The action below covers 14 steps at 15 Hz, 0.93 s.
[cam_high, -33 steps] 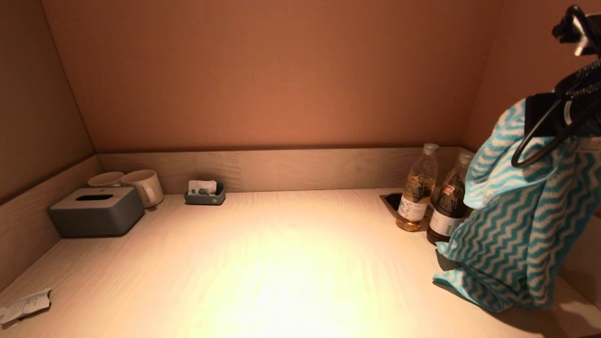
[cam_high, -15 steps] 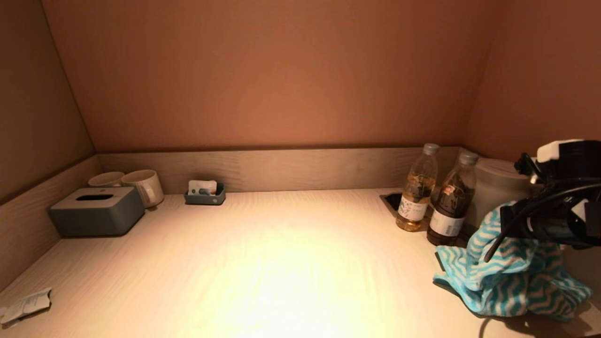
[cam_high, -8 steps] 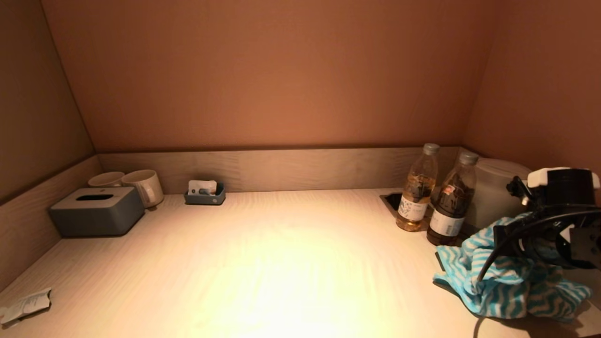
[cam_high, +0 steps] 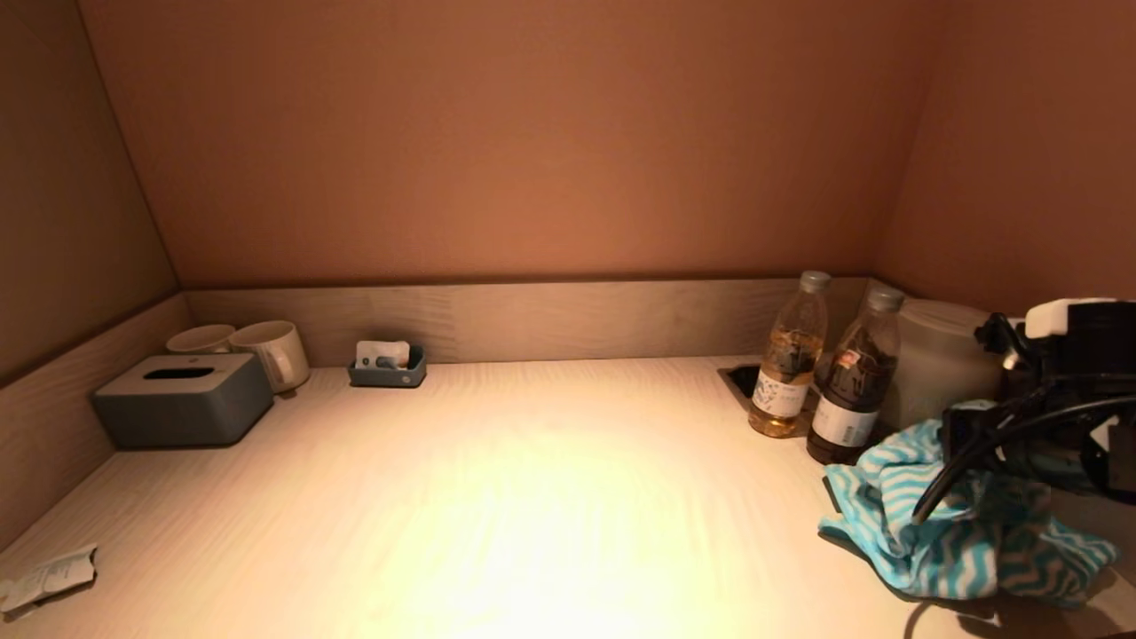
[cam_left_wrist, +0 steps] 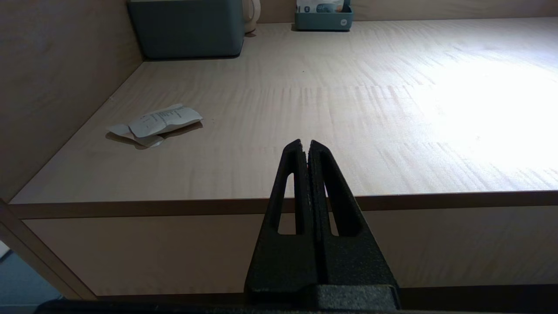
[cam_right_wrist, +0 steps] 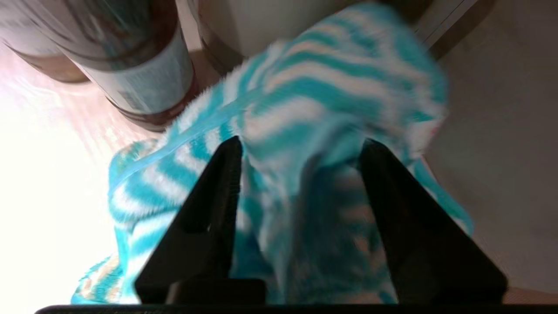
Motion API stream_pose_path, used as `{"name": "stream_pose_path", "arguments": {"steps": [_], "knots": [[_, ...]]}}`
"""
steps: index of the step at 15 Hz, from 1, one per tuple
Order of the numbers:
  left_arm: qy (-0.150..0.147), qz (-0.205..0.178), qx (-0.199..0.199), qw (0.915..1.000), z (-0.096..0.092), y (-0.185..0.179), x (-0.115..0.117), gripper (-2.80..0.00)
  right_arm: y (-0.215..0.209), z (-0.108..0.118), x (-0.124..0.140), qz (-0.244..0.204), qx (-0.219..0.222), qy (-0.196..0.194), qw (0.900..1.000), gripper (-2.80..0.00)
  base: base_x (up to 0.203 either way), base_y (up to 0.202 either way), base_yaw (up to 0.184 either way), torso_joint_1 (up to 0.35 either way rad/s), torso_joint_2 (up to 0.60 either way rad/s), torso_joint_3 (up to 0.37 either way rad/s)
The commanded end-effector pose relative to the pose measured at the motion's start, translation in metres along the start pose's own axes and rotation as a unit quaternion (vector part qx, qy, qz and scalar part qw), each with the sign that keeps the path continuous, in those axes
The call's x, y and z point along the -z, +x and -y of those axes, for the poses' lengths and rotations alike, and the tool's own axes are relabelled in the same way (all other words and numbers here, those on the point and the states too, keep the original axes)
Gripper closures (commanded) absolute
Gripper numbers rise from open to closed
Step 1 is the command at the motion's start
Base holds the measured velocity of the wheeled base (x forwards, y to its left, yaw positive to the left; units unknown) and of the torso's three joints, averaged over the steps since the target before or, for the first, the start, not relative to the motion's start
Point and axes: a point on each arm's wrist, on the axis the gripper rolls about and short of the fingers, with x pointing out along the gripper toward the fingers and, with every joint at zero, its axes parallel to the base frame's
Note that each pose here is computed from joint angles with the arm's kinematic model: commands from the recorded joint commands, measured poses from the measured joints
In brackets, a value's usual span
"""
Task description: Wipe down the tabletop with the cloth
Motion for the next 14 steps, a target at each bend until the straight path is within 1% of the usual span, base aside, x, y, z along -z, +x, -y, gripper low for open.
{"name": "stream_pose_path", "arguments": {"steps": [1, 4, 5, 7, 9, 11, 12, 14], "knots": [[0.0, 0.0, 0.0, 1.0, 0.0, 0.0, 0.0, 0.0, -0.023, 0.005, -0.011, 0.042, -0.001, 0.008, 0.999, -2.8, 0.0, 0.0, 0.0, 0.0, 0.0, 0.0], [0.0, 0.0, 0.0, 1.0, 0.0, 0.0, 0.0, 0.0, -0.063, 0.009, -0.022, 0.098, -0.02, 0.011, 0.995, -2.8, 0.0, 0.0, 0.0, 0.0, 0.0, 0.0], [0.0, 0.0, 0.0, 1.0, 0.0, 0.0, 0.0, 0.0, -0.081, 0.01, -0.024, 0.122, -0.031, 0.01, 0.992, -2.8, 0.0, 0.0, 0.0, 0.0, 0.0, 0.0], [0.0, 0.0, 0.0, 1.0, 0.0, 0.0, 0.0, 0.0, -0.122, 0.009, -0.024, 0.171, -0.063, -0.003, 0.983, -2.8, 0.0, 0.0, 0.0, 0.0, 0.0, 0.0], [0.0, 0.0, 0.0, 1.0, 0.0, 0.0, 0.0, 0.0, -0.159, 0.012, -0.022, 0.215, -0.093, -0.014, 0.972, -2.8, 0.0, 0.0, 0.0, 0.0, 0.0, 0.0], [0.0, 0.0, 0.0, 1.0, 0.0, 0.0, 0.0, 0.0, -0.191, 0.021, -0.024, 0.24, -0.104, -0.014, 0.965, -2.8, 0.0, 0.0, 0.0, 0.0, 0.0, 0.0], [0.0, 0.0, 0.0, 1.0, 0.0, 0.0, 0.0, 0.0, -0.203, 0.027, -0.022, 0.247, -0.105, -0.012, 0.963, -2.8, 0.0, 0.0, 0.0, 0.0, 0.0, 0.0], [0.0, 0.0, 0.0, 1.0, 0.0, 0.0, 0.0, 0.0, -0.213, 0.032, -0.019, 0.254, -0.099, -0.009, 0.962, -2.8, 0.0, 0.0, 0.0, 0.0, 0.0, 0.0]]}}
